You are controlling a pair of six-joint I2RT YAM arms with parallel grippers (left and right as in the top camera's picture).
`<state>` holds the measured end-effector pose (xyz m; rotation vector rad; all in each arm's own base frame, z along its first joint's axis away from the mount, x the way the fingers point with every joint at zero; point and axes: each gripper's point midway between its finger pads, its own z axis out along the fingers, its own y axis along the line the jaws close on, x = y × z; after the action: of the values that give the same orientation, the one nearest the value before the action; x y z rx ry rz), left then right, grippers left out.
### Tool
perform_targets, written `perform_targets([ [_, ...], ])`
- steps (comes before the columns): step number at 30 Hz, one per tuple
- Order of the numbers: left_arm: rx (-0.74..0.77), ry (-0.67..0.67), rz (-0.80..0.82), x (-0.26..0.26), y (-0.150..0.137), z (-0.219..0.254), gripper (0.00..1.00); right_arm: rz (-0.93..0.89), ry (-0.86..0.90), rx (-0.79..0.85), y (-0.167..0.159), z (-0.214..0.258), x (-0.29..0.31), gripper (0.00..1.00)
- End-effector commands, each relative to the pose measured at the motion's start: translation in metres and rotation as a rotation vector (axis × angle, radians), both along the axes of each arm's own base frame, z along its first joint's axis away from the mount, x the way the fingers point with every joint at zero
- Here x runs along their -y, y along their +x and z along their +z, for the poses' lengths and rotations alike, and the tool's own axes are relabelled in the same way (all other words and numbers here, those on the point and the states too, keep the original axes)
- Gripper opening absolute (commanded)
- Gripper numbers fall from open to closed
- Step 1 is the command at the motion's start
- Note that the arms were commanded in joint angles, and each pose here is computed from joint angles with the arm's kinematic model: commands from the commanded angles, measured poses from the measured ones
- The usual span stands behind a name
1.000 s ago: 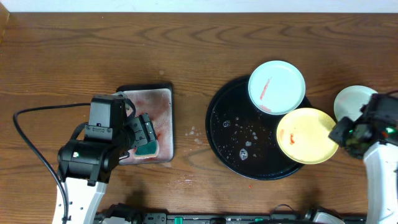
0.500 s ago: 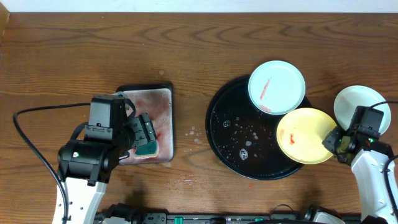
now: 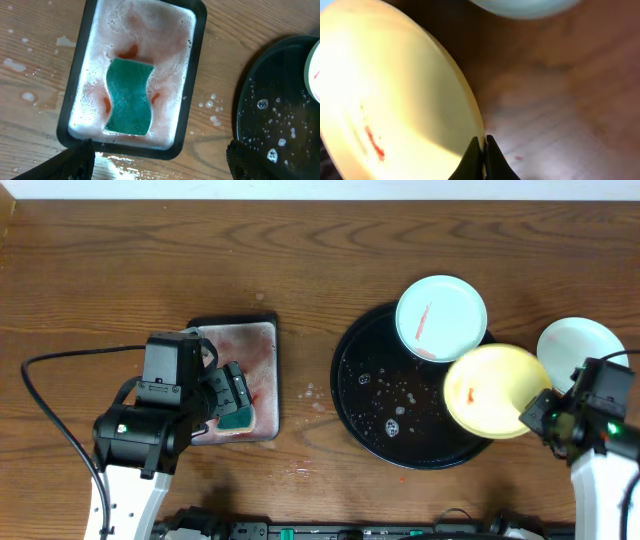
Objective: Clean dirty plates on tray and stack at the side
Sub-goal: 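Carry the pale green plate right and set it on the table, then move the right gripper to the yellow plate rim and grip it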
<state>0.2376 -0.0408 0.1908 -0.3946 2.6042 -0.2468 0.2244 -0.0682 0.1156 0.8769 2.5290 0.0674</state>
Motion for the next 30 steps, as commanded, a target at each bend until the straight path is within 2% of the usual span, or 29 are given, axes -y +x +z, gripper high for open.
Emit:
perform_targets([
  [1, -0.004, -0.003, -0.002, 0.000, -0.001, 0.000, 0.84, 0.180, 0.091, 0.121, 0.011, 0.025, -0.043, 0.01],
  [5, -0.004, -0.003, -0.002, 0.000, -0.001, 0.000, 0.84, 0.408, 0.147, 0.106, 0.013, 0.009, -0.093, 0.01],
  [8, -0.004, -0.003, -0.002, 0.000, -0.001, 0.000, 0.84, 0.564, 0.166, 0.027, 0.007, -0.032, -0.131, 0.01],
  [11, -0.004, -0.003, -0.002, 0.000, -0.001, -0.001, 0.84, 0.634, 0.077, -0.060, 0.006, -0.066, -0.142, 0.01],
  [14, -0.004, -0.003, -0.002, 0.000, -0.001, -0.001, 0.84, 0.660, -0.025, -0.089, 0.023, -0.083, -0.145, 0.01],
  [16, -0.004, -0.003, -0.002, 0.000, -0.001, 0.000, 0.84, 0.658, -0.019, -0.098, 0.029, -0.078, -0.146, 0.13],
  [17, -0.004, -0.003, -0.002, 0.000, -0.001, 0.000, 0.84, 0.658, -0.017, -0.092, 0.033, -0.070, -0.148, 0.17],
  [22, 0.028, -0.008, -0.001, 0.001, 0.006, 0.004, 0.84, 0.654, -0.037, -0.009, 0.060, -0.005, -0.148, 0.18],
  [24, 0.029, -0.017, 0.012, 0.001, 0.007, 0.004, 0.84, 0.693, -0.001, 0.016, 0.063, 0.003, -0.159, 0.18],
  [25, 0.027, -0.016, 0.011, 0.001, 0.007, 0.004, 0.85, 0.718, 0.024, 0.008, 0.060, -0.001, -0.164, 0.19],
  [26, 0.019, -0.015, 0.011, 0.001, 0.007, 0.002, 0.84, 0.753, 0.023, -0.038, 0.053, -0.016, -0.164, 0.28],
  [27, -0.009, -0.010, 0.011, 0.001, 0.004, -0.003, 0.84, 0.775, 0.023, -0.127, 0.041, -0.045, -0.160, 0.34],
  [28, -0.019, -0.008, 0.011, 0.000, 0.002, -0.004, 0.84, 0.774, 0.023, -0.158, 0.037, -0.056, -0.158, 0.39],
  [30, -0.042, -0.004, 0.011, 0.000, 0.001, -0.008, 0.84, 0.764, 0.056, -0.226, 0.032, -0.083, -0.156, 0.41],
])
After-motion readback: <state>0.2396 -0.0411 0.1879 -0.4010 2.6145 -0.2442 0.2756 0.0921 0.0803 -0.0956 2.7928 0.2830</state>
